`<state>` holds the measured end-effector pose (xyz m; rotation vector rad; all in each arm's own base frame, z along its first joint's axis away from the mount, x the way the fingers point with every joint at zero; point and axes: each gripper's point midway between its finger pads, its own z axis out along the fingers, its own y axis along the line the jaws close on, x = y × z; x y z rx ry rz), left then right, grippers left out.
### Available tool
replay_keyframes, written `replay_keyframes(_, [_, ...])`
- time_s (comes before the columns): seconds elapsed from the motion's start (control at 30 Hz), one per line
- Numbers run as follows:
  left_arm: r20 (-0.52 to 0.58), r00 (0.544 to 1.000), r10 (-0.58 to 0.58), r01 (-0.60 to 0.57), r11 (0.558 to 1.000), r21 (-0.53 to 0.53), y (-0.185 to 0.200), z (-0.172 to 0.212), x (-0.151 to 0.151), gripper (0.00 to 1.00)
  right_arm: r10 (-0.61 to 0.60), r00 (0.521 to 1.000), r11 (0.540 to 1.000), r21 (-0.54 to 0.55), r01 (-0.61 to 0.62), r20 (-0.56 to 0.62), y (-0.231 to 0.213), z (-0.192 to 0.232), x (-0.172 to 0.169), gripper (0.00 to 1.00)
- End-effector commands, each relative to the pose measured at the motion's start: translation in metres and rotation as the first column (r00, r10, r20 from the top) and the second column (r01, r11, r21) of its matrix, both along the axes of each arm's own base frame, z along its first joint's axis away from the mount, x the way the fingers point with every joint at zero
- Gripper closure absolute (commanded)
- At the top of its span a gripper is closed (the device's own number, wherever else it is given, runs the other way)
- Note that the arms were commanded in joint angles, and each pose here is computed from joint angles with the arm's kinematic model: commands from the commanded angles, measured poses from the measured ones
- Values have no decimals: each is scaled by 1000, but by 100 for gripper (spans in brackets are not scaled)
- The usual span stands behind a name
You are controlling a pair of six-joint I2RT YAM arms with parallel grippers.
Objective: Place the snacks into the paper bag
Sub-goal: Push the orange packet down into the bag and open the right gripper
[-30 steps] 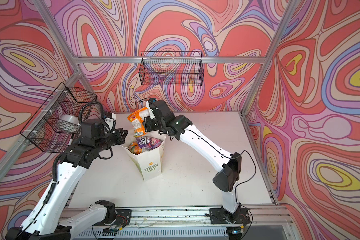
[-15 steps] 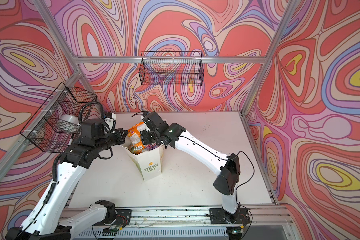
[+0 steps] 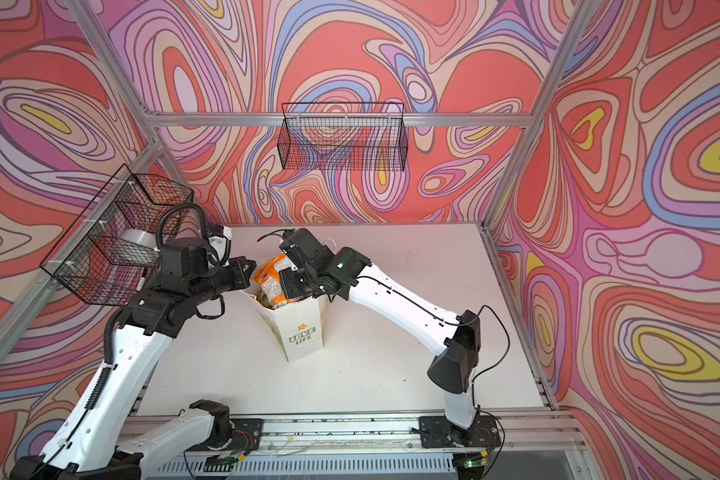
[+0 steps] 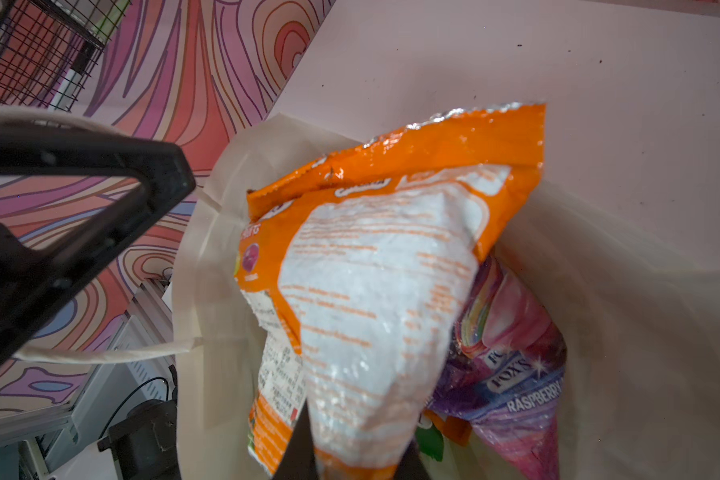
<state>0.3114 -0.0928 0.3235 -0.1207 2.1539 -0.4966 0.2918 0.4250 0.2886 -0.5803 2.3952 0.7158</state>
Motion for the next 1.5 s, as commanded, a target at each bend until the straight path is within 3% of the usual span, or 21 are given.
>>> replay_keyframes(0.0, [27,1000,-6,7,1000,-29,-2,9,0,95,2,1000,999,-36,-3,-23,2,-10,1,100])
replay_keyframes(0.17, [37,999,4,-3,1000,-22,1,12,-2,95,-20,1000,997,-74,18,-22,1,-13,7,89])
replay_keyframes(0.33, [56,998,13,-12,1000,-21,3,16,-4,94,-21,1000,996,-89,18,-23,1,-15,8,61])
replay_keyframes(0.5, [54,999,4,-3,1000,-25,2,17,-4,95,-79,996,992,-97,83,46,-16,5,14,26])
replay_keyframes(0.57, [56,998,7,-6,1000,-23,2,17,-5,95,-91,993,991,-95,99,80,-22,18,16,20])
replay_keyframes(0.67, [58,998,4,-3,1000,-28,2,18,-5,94,-83,990,992,-82,92,115,-24,32,17,22])
replay_keyframes(0.93, [47,999,10,-9,1000,-18,3,14,-3,95,-25,994,1000,-4,26,105,-3,47,13,68])
replay_keyframes(1.0, [51,999,6,-5,1000,-20,2,15,-3,95,4,997,1000,3,-4,80,4,41,10,75])
replay_keyframes(1.13, [43,999,13,-12,1000,-13,3,13,-2,94,23,999,1000,-17,-22,26,12,20,8,80])
replay_keyframes(1.47, [48,999,24,-24,1000,-3,6,14,-2,94,12,999,992,-121,-16,-35,11,-29,11,77])
